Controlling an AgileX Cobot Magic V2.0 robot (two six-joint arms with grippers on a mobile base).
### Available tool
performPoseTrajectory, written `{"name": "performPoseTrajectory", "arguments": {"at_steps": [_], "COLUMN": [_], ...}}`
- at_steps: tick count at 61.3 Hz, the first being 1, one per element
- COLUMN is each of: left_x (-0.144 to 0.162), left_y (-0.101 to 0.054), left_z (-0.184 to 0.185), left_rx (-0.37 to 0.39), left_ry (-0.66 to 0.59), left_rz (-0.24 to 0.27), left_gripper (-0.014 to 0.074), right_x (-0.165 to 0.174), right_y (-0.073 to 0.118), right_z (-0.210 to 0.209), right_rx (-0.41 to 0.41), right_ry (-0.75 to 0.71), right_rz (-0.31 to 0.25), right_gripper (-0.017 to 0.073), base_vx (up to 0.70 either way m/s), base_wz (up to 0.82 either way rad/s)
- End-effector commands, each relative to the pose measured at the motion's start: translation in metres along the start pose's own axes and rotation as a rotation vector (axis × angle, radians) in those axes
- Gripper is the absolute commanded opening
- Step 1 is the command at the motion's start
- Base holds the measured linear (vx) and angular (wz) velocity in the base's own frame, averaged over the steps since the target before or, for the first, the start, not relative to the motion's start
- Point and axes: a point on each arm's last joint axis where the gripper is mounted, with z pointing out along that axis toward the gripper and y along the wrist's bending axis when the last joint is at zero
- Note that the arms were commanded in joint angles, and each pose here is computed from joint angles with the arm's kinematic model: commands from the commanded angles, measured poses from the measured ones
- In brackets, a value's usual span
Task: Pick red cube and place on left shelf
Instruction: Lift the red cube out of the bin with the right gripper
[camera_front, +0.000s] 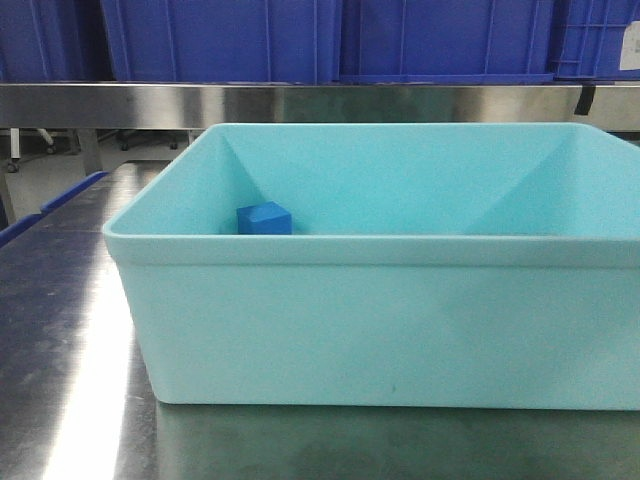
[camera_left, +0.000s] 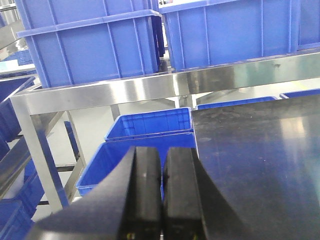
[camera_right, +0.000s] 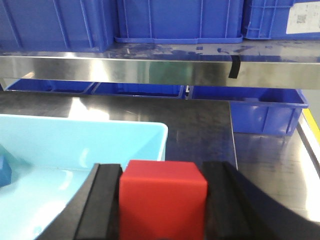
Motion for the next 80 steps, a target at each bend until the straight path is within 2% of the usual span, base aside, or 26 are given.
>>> {"name": "performPoseTrajectory", "arguments": {"at_steps": [1,80], "left_x": [-0.0004,-0.0004], "left_y": [-0.0001,-0.0001], "left_z": [0.0009,0.0009], "left_rx": [-0.004,-0.004], "left_ry": [-0.062,-0.062], "left_rz": [-0.005,-0.005], "left_gripper": [0.0106,0.0106], "right_x": [-0.018,-0.0194], "right_y": [0.0016,0.0019], "right_z": [-0.0025,-0.0027], "right_rx": [-0.012,-0.015], "right_ry": [-0.132,-0.148], "right_rz": [-0.015,-0.015], "right_gripper": [0.0058,0.0058], "base_vx": [0.0,0.0], "base_wz": [0.0,0.02]}}
